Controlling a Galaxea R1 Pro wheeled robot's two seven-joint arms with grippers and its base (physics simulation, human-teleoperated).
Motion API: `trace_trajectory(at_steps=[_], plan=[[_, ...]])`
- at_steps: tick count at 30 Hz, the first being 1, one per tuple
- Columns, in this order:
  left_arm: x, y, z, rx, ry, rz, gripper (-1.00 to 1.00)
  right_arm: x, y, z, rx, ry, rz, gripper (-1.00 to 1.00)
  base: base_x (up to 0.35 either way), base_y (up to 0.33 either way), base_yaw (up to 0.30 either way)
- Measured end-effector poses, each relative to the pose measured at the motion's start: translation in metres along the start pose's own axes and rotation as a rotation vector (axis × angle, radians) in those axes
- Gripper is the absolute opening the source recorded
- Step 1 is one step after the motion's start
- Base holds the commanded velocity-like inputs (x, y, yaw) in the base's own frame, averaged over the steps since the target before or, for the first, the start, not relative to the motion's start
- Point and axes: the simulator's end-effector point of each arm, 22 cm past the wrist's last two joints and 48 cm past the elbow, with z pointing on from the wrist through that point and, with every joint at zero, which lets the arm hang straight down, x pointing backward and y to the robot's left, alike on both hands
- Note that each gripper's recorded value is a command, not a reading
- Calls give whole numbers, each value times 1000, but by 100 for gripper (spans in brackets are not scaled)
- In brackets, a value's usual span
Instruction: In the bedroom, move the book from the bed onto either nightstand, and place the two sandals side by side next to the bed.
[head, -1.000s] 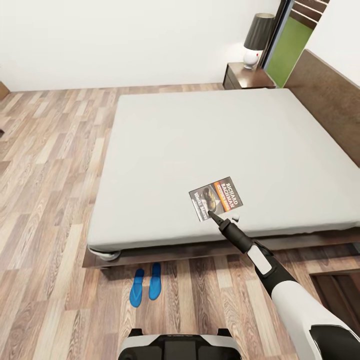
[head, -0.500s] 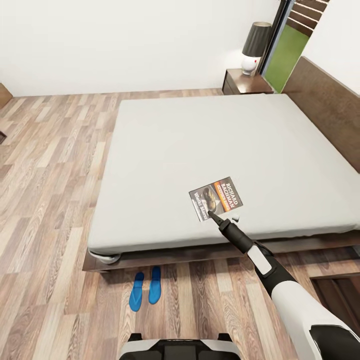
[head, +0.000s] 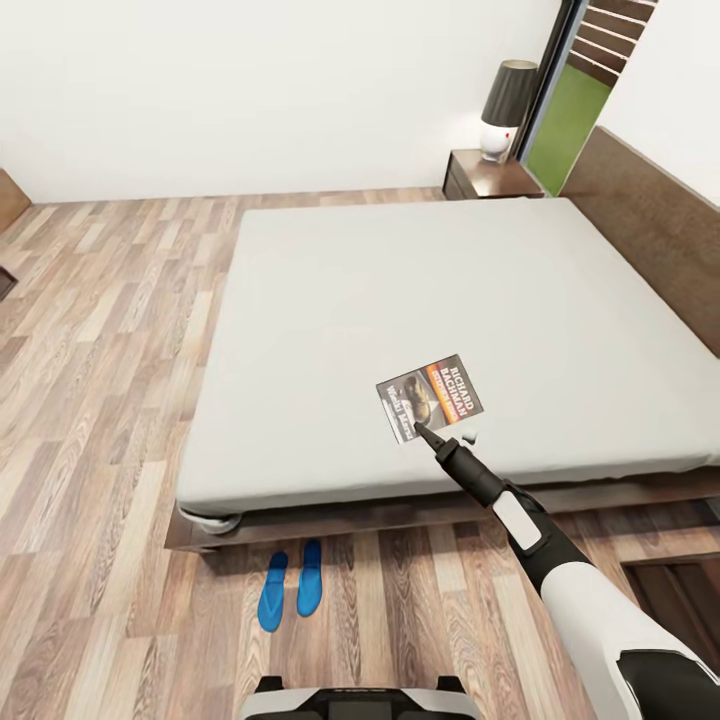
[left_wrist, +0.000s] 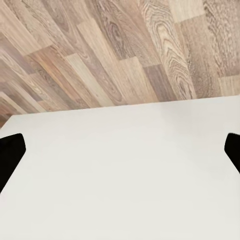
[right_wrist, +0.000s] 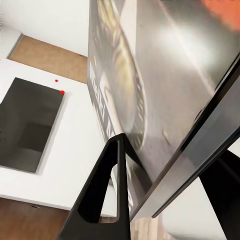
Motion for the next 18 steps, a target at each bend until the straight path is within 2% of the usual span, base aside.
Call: trace_trajectory(at_steps=[18], plan=[[-9,3,-1,-6,-27,-14,100,-9,16,2,-19,-7,-21,-100,0,0,0]])
